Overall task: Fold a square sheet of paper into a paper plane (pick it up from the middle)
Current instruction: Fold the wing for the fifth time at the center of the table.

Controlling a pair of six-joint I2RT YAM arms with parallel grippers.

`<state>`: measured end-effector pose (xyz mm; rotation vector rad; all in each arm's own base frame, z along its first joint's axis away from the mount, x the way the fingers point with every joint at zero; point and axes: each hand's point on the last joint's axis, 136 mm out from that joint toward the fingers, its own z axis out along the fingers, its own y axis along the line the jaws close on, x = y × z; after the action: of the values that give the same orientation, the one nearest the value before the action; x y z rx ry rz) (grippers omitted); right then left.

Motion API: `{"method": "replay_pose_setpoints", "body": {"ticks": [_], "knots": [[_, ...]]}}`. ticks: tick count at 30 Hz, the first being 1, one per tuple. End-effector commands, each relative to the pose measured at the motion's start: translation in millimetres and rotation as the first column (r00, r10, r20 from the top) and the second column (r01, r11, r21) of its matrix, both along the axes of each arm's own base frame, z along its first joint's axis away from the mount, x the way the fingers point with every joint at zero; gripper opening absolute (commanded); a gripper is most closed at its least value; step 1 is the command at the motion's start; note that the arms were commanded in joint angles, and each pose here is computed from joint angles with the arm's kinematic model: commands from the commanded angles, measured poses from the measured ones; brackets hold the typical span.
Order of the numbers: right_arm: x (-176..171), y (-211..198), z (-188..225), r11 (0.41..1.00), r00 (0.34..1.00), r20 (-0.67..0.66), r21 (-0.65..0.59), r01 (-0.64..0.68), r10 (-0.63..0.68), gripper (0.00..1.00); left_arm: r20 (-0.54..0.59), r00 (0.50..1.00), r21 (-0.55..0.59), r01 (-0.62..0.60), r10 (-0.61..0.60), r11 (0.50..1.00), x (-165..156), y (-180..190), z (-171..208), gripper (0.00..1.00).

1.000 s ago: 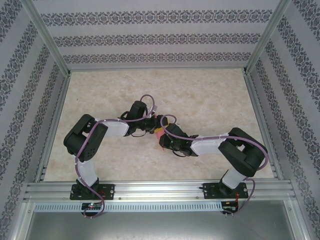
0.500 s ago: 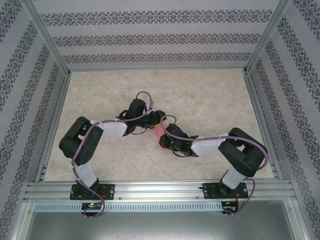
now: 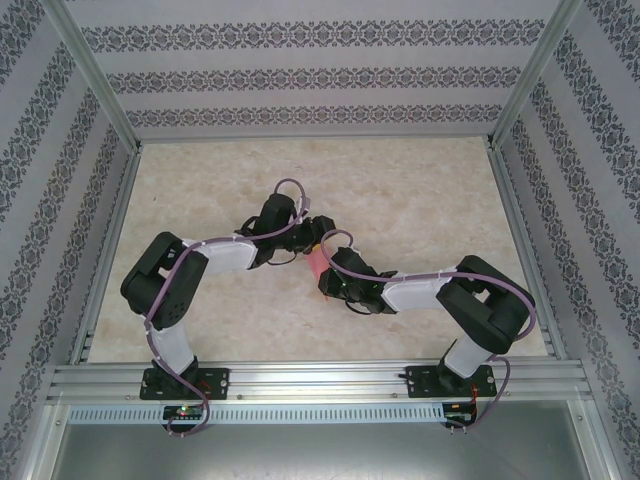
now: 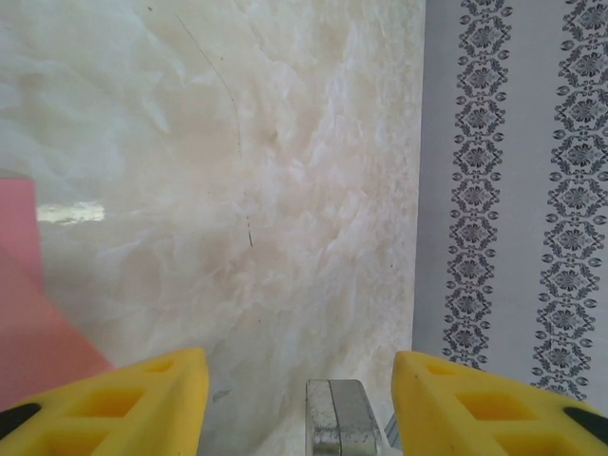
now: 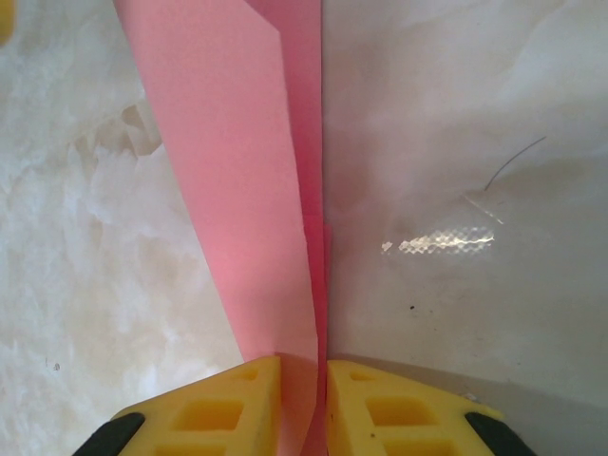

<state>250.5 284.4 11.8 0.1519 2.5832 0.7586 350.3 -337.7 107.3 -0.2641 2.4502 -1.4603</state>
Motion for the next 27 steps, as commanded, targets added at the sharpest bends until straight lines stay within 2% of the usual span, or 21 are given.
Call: {"method": "replay_pose_setpoints", "body": {"ticks": [1,12,27], "knots": [[-4.0,4.5,-25.0,1.000,1.000,-0.024,0.004,-0.016,0.016,0.21,-0.046,0.999,-0.008,0.014,-0.014,1.000,-3.4,-8.7,-9.8,0.56],[-3.2,6.7,-22.4,1.000,1.000,-0.021,0.013,-0.019,0.020,0.21,-0.078,0.997,0.137,-0.018,0.029,0.990,-3.3,7.6,-41.7,0.55],[-1.3,11.4,-5.2,0.998,0.999,-0.005,0.046,-0.046,0.046,0.16,-0.063,0.997,0.212,-0.024,0.038,0.977,1.2,18.7,-54.7,0.54]]}}
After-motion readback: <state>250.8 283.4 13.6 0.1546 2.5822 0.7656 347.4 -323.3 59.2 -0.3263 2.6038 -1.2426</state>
